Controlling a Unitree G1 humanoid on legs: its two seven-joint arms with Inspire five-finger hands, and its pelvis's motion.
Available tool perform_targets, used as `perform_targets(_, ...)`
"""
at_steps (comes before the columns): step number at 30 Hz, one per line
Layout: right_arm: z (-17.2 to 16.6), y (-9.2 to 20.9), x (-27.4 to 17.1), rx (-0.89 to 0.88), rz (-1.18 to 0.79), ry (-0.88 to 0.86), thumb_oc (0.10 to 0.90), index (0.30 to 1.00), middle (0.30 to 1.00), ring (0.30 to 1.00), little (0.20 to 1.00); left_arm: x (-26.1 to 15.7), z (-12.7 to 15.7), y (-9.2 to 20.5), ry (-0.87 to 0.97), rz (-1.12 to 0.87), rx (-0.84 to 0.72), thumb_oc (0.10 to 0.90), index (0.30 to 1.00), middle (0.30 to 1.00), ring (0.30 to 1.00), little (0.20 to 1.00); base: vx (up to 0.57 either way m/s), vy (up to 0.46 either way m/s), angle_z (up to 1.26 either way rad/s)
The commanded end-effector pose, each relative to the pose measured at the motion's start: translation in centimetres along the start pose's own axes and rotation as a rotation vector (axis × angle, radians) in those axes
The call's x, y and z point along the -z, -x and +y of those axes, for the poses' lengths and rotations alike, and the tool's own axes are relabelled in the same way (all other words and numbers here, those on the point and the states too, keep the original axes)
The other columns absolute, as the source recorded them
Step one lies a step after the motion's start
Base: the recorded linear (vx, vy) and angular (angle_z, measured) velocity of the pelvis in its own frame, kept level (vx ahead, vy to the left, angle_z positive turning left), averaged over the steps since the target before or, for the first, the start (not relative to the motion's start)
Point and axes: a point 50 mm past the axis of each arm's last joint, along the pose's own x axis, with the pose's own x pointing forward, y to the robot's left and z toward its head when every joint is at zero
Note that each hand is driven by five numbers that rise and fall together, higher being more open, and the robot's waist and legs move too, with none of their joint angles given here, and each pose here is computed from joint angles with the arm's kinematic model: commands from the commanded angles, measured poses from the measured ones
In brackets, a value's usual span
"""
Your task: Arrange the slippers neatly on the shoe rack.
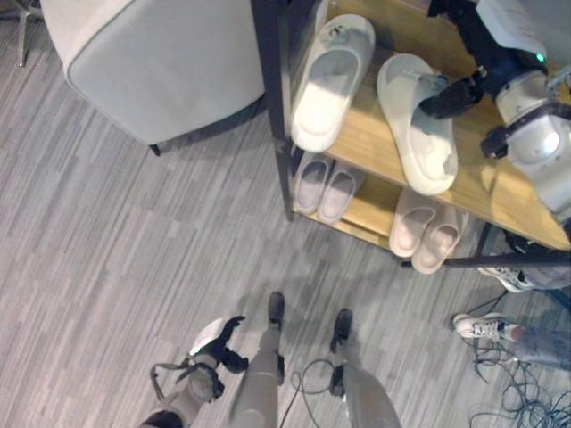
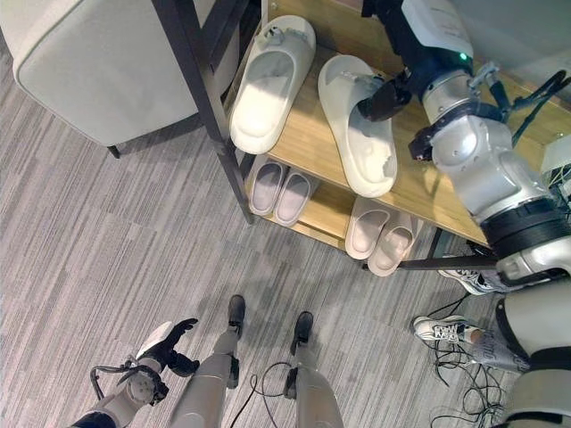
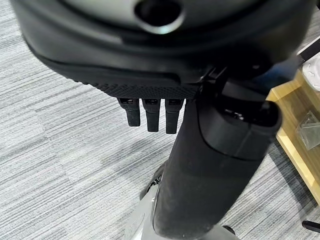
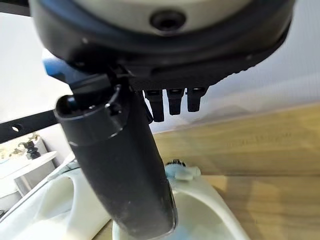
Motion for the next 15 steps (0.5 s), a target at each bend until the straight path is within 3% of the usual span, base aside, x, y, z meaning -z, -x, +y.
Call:
perform_targets(1,-5.2,-0.4,-1.4,0.176,-0.092,-0.018,0.8,0.9,0.9,0.9,0.9,1.3,-0.6,0.8,-0.018,0.028,0.025,0.8,0.9,0.9,0.9,0.9,0.0,0.0,0.0)
perform_targets(15,-3.7,1.7,0.4,0.117,-0.065,-0.046,0.8,0.9,0.9,0.9,0.9,1.1,-0.9,0.8,-0.019,0.02,0.042,0.8,0.9,0.9,0.9,0.9,0.0,0.0,0.0)
